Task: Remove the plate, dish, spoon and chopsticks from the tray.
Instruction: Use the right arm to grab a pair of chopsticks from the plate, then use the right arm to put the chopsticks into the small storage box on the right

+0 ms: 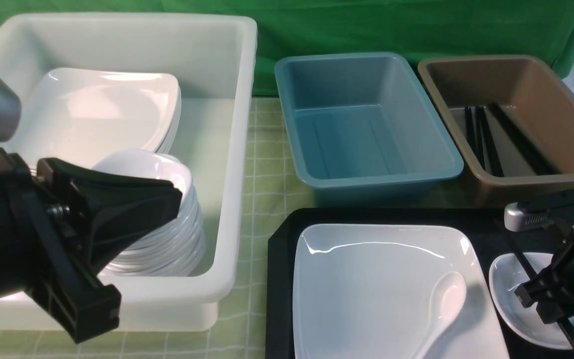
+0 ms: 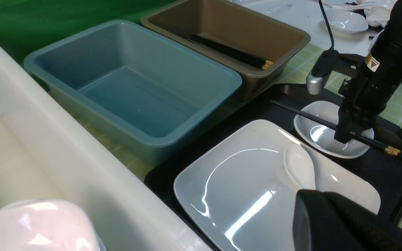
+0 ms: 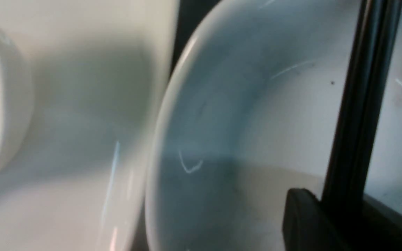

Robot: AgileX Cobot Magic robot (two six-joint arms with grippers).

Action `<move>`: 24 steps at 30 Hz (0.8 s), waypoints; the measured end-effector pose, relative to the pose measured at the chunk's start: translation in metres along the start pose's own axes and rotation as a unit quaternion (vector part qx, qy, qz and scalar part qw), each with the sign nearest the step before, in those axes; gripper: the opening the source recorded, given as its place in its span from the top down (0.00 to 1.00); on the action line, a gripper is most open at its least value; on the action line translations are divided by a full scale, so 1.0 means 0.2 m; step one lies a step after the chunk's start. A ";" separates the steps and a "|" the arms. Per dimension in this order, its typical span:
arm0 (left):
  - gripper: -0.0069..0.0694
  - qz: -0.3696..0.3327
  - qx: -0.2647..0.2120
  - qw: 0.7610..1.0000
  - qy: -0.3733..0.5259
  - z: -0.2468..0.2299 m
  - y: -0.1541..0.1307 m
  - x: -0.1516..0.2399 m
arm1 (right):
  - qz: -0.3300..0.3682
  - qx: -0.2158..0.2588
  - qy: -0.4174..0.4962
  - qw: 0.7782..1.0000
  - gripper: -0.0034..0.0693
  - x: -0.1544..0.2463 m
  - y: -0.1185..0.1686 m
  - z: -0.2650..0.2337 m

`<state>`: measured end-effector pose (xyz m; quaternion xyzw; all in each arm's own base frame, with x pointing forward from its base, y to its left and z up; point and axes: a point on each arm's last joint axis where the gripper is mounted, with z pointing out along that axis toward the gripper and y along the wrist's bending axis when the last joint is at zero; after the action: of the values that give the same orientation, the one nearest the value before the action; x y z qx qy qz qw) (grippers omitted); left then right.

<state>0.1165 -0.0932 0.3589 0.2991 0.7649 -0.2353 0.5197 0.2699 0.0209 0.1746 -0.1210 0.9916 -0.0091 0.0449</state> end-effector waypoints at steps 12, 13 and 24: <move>0.90 0.001 -0.033 0.997 -0.075 -0.01 0.03 -0.07 | -0.034 -0.063 -0.128 0.989 0.77 -0.04 0.17 -0.48; 0.90 0.009 -0.037 0.995 -0.088 -0.02 0.03 -0.09 | -0.024 -0.069 -0.162 0.984 0.77 -0.09 0.16 -0.55; 0.90 0.047 -0.037 0.989 -0.133 -0.08 0.02 -0.21 | 0.095 -0.032 -0.381 0.919 0.77 -0.81 -0.24 -0.62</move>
<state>0.1203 -0.0895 0.4027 0.2815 0.6822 -0.2197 0.6381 0.4262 0.0131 0.3144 -0.0222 0.9058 0.0734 0.4166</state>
